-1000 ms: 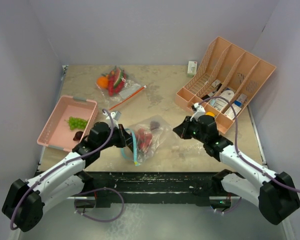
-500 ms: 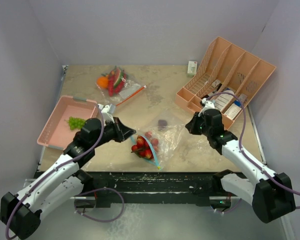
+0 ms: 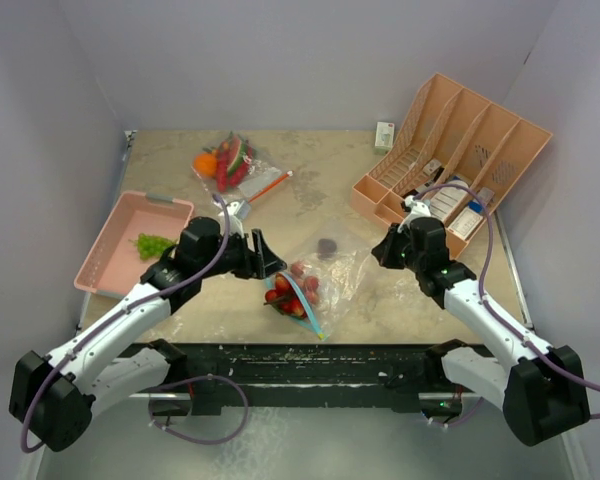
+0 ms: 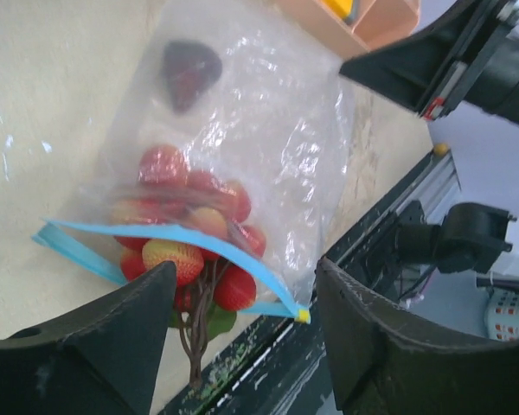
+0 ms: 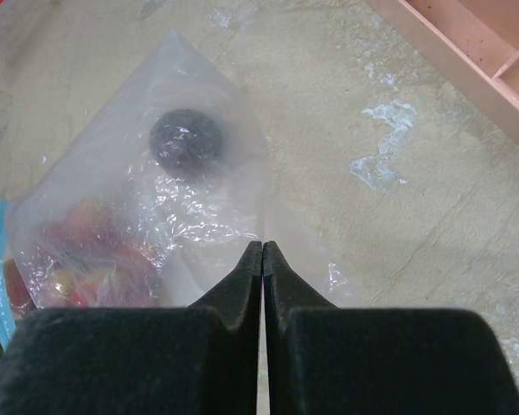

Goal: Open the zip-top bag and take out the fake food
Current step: Pick up the fake fruit from the zipper food storage bag.

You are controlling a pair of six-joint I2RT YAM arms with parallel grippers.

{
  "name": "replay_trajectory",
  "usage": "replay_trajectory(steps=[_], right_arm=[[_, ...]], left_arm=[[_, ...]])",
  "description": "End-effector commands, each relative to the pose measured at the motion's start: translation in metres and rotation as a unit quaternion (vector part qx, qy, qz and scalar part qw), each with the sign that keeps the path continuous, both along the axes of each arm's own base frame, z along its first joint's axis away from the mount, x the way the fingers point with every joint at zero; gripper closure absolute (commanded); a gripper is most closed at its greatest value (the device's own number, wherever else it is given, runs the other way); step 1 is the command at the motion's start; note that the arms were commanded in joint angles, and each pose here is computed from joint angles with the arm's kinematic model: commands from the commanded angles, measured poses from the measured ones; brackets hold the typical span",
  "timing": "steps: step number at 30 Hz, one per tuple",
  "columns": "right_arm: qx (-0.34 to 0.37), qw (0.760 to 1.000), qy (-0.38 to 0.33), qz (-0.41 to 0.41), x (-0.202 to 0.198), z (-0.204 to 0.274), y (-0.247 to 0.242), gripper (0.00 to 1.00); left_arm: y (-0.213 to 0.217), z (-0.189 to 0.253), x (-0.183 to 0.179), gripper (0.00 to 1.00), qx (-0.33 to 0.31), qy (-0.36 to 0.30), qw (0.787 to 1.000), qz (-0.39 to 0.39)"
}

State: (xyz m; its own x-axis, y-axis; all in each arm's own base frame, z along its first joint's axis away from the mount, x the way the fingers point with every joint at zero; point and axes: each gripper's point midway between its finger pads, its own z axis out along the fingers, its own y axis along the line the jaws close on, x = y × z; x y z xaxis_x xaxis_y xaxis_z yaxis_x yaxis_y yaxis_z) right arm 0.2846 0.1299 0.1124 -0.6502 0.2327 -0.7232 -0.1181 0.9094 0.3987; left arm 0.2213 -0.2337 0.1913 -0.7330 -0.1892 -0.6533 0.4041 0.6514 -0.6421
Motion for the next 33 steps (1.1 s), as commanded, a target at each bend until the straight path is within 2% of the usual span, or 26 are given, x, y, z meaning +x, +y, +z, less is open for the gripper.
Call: replay_trajectory(steps=[1, 7, 9, 13, 20, 23, 27, 31, 33], right_arm=[[0.004, 1.000, -0.026, 0.011, 0.008, 0.012, 0.004, 1.00], [0.013, 1.000, -0.018, 0.018, 0.009, 0.004, 0.009, 1.00], [0.013, 1.000, -0.011, 0.019, 0.009, -0.001, 0.009, 1.00], [0.016, 1.000, -0.009, 0.018, 0.008, -0.003, 0.010, 1.00], [0.013, 1.000, -0.009, 0.014, 0.007, -0.002, 0.008, 1.00], [0.012, 1.000, -0.008, 0.014, 0.006, -0.002, 0.007, 1.00], [0.012, 1.000, -0.005, 0.011, 0.003, -0.006, 0.006, 1.00], [0.012, 1.000, -0.007, 0.008, 0.001, -0.005, 0.004, 1.00], [0.010, 1.000, -0.007, 0.006, 0.001, -0.005, 0.003, 1.00]], left_arm=[[-0.003, -0.017, -0.013, 0.27, 0.016, 0.014, 0.999, -0.043], [0.000, -0.047, -0.025, 0.10, 0.062, 0.032, 0.994, -0.080], [-0.004, -0.062, -0.034, 0.08, 0.076, 0.053, 0.990, -0.107], [-0.022, -0.073, -0.047, 0.12, 0.079, 0.060, 0.985, -0.138], [-0.017, -0.090, -0.054, 0.26, 0.112, 0.081, 0.981, -0.135], [-0.018, -0.094, -0.056, 0.36, 0.122, 0.084, 0.979, -0.136], [-0.023, -0.098, -0.059, 0.61, 0.119, 0.090, 0.977, -0.150], [-0.024, -0.100, -0.058, 0.75, 0.118, 0.090, 0.978, -0.149], [-0.025, -0.098, -0.058, 0.85, 0.115, 0.088, 0.978, -0.150]])
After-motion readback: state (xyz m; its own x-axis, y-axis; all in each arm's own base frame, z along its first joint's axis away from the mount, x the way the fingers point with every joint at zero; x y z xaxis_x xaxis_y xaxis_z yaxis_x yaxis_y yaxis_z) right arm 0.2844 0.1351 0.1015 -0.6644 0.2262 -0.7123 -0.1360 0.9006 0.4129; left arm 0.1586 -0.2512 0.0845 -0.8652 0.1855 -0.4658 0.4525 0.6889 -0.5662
